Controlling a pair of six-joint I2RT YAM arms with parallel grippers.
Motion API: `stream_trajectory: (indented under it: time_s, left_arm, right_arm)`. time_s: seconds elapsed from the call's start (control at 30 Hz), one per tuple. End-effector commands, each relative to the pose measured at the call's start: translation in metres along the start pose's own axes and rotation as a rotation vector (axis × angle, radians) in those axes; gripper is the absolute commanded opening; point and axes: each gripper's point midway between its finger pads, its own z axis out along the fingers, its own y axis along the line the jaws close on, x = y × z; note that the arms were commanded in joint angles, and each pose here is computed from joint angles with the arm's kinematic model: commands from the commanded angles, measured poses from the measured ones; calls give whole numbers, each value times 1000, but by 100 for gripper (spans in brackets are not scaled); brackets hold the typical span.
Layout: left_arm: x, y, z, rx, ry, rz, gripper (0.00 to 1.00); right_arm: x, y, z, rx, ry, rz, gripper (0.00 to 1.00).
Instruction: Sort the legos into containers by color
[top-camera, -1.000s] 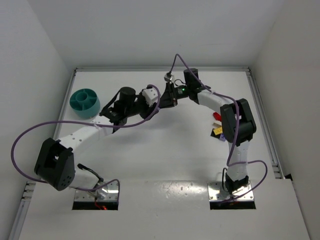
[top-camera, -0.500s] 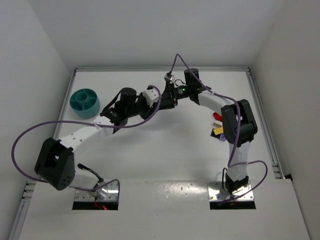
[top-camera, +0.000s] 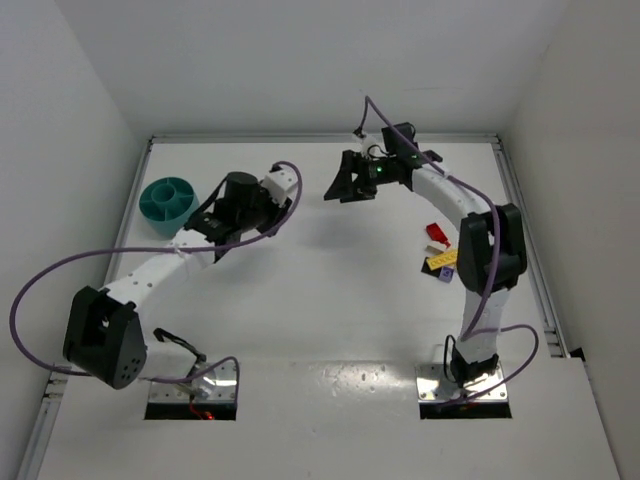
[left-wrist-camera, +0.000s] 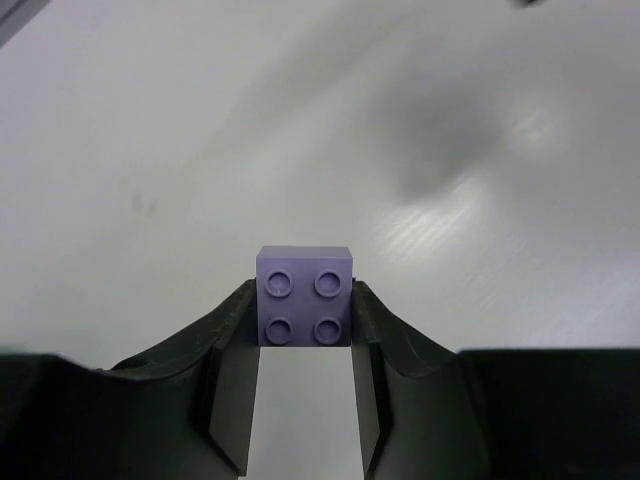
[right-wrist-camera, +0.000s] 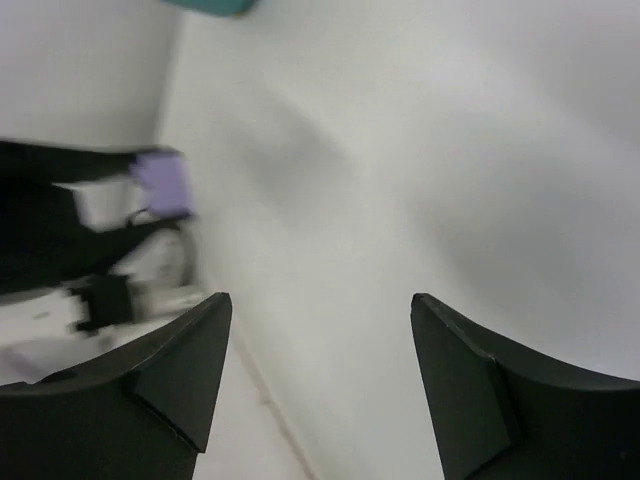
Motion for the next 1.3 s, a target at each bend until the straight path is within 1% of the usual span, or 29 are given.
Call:
stream_trajectory:
  time_s: [0.0, 0.03, 0.07, 0.1, 0.13, 0.17, 0.2, 0.23, 0.27, 0.3, 0.33, 0.37, 0.43, 0.47, 0.57, 0.63, 0.73, 0.8, 0.83, 0.87, 1.0, 1.03, 1.27]
  left_arm:
    - [-5, 66, -40, -255, 34, -121, 13]
    - [3, 86, -49, -350, 68, -147, 12]
    - [14, 109, -62, -417, 104, -197, 12]
    - [23, 120, -69, -451, 129, -218, 12]
    - [27, 131, -77, -479, 137, -237, 12]
    - [37, 138, -83, -499, 167, -258, 12]
    - [43, 156, -97, -547, 181, -292, 12]
    - [50, 165, -101, -567, 202, -312, 12]
    - [58, 185, -109, -614, 222, -361, 12]
    - [65, 195, -113, -637, 241, -399, 12]
    - [68, 200, -112, -623, 247, -432, 12]
    - [79, 216, -118, -640, 280, -491, 12]
    - [84, 223, -117, -615, 277, -559, 12]
    - [83, 233, -121, -636, 267, -579, 12]
    - [87, 235, -117, -632, 268, -612, 12]
    - [97, 237, -112, -635, 285, -654, 12]
    - [101, 240, -110, -644, 286, -693, 6]
    - [103, 236, -107, -628, 286, -707, 6]
    - [98, 236, -103, -625, 270, -703, 6]
    - [100, 232, -100, -627, 284, -695, 6]
    - [98, 242, -103, -681, 264, -697, 9]
    - [99, 243, -104, -690, 267, -696, 10]
    - [113, 249, -101, -725, 303, -689, 10]
  right_arm:
    - [-16, -32, -51, 398, -63, -217, 73]
    - [-16, -35, -55, 424, -64, -243, 74]
    - [-17, -45, -65, 484, -59, -271, 74]
    - [-16, -49, -67, 510, -56, -265, 74]
    - [-6, -55, -69, 530, -38, -263, 74]
    - [-8, -53, -75, 549, -61, -278, 74]
    - [-4, -58, -76, 561, -65, -291, 74]
    - [-4, -58, -78, 569, -72, -295, 74]
    - [-6, -56, -81, 577, -82, -301, 74]
    - [-6, -58, -82, 590, -81, -313, 74]
    - [-6, -58, -82, 590, -81, -313, 74]
    - [-6, -58, -82, 590, -81, -313, 74]
    - [-6, -58, -81, 582, -70, -307, 74]
    - [-7, -56, -82, 582, -72, -308, 74]
    - [-12, -53, -80, 570, -77, -313, 74]
    - [-9, -54, -81, 572, -69, -307, 74]
    - [-11, -55, -79, 572, -69, -307, 74]
    - [-14, -51, -79, 561, -75, -313, 74]
    - [-10, -55, -77, 564, -58, -301, 74]
    - [-14, -53, -78, 563, -67, -307, 74]
    - [-13, -53, -76, 555, -57, -301, 74]
    - [-13, -53, -76, 555, -57, -301, 74]
    - [-13, -53, -76, 555, -57, -301, 74]
